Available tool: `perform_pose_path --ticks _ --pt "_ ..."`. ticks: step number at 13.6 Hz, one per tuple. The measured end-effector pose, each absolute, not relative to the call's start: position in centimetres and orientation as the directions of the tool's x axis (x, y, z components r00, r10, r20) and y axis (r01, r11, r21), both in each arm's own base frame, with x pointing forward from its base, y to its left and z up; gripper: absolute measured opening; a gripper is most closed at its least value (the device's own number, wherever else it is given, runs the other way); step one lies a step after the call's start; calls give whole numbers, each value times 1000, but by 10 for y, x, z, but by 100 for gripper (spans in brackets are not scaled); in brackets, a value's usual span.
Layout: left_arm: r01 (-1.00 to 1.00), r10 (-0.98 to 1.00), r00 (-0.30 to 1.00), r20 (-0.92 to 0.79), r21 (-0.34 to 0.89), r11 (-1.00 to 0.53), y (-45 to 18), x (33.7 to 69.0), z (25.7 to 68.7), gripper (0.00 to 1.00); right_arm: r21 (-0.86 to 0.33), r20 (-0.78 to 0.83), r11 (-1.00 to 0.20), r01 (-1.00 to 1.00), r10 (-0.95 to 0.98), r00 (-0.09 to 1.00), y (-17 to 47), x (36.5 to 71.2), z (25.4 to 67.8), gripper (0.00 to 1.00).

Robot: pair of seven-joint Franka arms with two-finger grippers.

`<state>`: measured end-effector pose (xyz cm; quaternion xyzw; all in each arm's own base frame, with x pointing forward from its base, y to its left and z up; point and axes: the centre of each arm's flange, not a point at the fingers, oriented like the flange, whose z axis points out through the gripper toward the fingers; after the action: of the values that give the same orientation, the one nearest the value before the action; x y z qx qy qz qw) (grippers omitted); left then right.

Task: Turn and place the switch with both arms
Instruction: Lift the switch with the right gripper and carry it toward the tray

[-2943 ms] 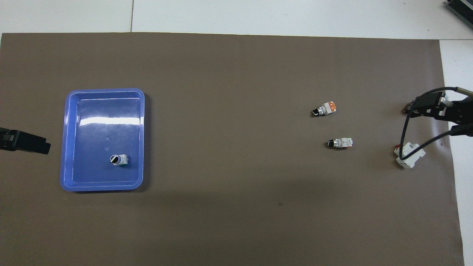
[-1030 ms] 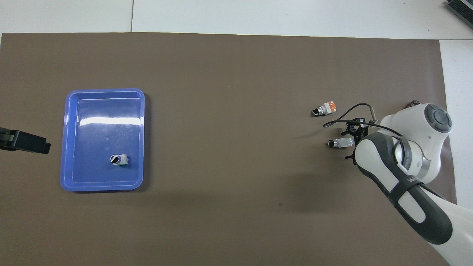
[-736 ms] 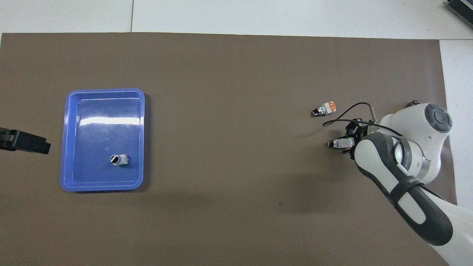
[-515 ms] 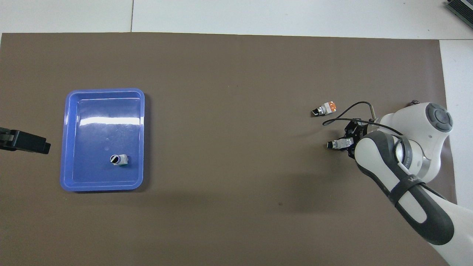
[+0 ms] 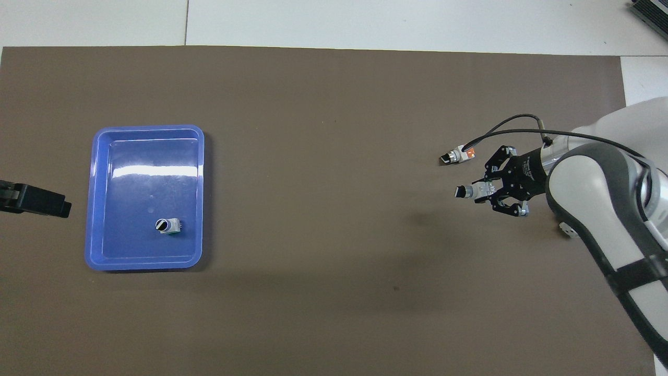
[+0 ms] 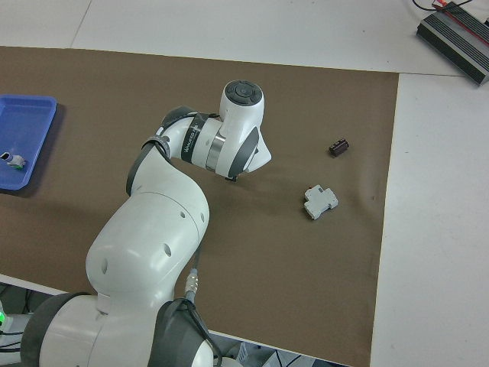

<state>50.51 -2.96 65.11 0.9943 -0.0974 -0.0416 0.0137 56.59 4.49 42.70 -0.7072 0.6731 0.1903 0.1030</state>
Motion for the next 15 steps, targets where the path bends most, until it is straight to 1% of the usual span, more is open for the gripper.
perform_pose_path --ticks 2,4,6,8,11,15 --pt "-192 -195 978 -80 35 -981 -30 505 651 100 78 -498 -104 -991 -866 52 77 552 469 33" --pt "-192 -195 978 -80 35 -981 -30 505 651 100 45 -627 -94 -995 -778 45 106 541 502 33" --pt "-192 -195 978 -80 35 -981 -30 505 651 100 28 -705 -115 -993 -706 62 140 532 520 33" --pt "-192 -195 978 -80 35 -981 -30 505 651 100 25 -765 -123 -992 -641 60 176 525 527 33" --pt "-193 -195 978 -80 35 -981 -30 505 651 100 -33 -797 -77 -996 -600 73 228 521 535 33" --pt "-192 -195 977 -88 36 -981 -31 504 650 100 -55 -830 109 -993 -558 -15 313 504 543 33"
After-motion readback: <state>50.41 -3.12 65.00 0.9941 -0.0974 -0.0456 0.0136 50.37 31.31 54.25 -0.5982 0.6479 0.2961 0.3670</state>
